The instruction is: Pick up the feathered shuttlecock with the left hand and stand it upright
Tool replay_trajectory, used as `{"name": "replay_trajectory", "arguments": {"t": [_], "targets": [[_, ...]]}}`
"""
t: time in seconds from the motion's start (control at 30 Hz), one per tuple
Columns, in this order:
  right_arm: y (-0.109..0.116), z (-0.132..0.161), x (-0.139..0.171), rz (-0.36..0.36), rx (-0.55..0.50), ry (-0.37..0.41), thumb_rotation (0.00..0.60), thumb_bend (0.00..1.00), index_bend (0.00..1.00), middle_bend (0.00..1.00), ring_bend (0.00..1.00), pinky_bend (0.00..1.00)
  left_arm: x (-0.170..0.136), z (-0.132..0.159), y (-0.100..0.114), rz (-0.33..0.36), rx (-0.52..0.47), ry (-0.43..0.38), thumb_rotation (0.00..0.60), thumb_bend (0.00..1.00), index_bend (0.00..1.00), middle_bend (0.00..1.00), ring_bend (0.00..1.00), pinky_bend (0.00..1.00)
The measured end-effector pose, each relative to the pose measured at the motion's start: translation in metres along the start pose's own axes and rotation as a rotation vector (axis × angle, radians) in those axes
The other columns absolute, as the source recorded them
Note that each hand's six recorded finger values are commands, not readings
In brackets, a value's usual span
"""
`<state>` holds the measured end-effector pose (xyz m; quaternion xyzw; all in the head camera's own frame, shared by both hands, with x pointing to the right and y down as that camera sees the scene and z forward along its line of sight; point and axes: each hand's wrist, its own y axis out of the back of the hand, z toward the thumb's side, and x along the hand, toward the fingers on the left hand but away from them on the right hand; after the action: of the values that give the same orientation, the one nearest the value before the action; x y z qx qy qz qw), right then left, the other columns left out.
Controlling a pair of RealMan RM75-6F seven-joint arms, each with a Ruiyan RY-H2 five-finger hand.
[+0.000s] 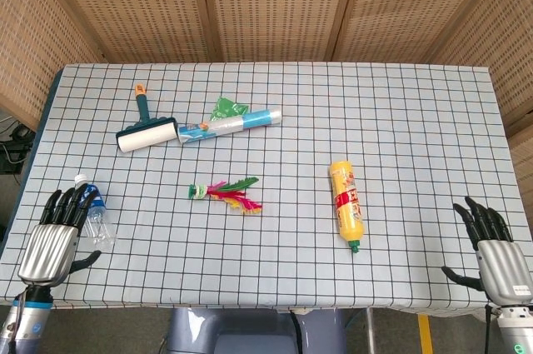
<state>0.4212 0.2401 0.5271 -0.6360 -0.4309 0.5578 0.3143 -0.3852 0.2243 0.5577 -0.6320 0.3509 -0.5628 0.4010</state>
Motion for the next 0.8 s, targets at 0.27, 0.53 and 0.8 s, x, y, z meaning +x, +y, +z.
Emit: {"name": "replay_trajectory", "arguments": {"t": [0.27, 0.53, 0.8], "targets": [[0.005, -0.005, -0.001, -0.013, -0.02, -0.015, 0.6, 0.07, 0.03, 0.0, 0.0, 0.0, 0.032, 0.017, 0.003, -0.02, 0.024, -0.082, 0.6, 0.09, 0.12, 0.0, 0.0, 0.0], [0.008, -0.012, -0.004, -0.022, -0.03, -0.036, 0.6, 0.07, 0.03, 0.0, 0.0, 0.0, 0.087, 0.05, 0.004, 0.009, 0.101, -0.189, 0.6, 0.13, 0.29, 0.0, 0.0, 0.0], [0.009, -0.023, -0.007, -0.024, -0.044, -0.066, 0.6, 0.07, 0.03, 0.0, 0.0, 0.0, 0.126, 0.097, -0.017, -0.027, 0.146, -0.255, 0.6, 0.13, 0.39, 0.0, 0.0, 0.0]]}}
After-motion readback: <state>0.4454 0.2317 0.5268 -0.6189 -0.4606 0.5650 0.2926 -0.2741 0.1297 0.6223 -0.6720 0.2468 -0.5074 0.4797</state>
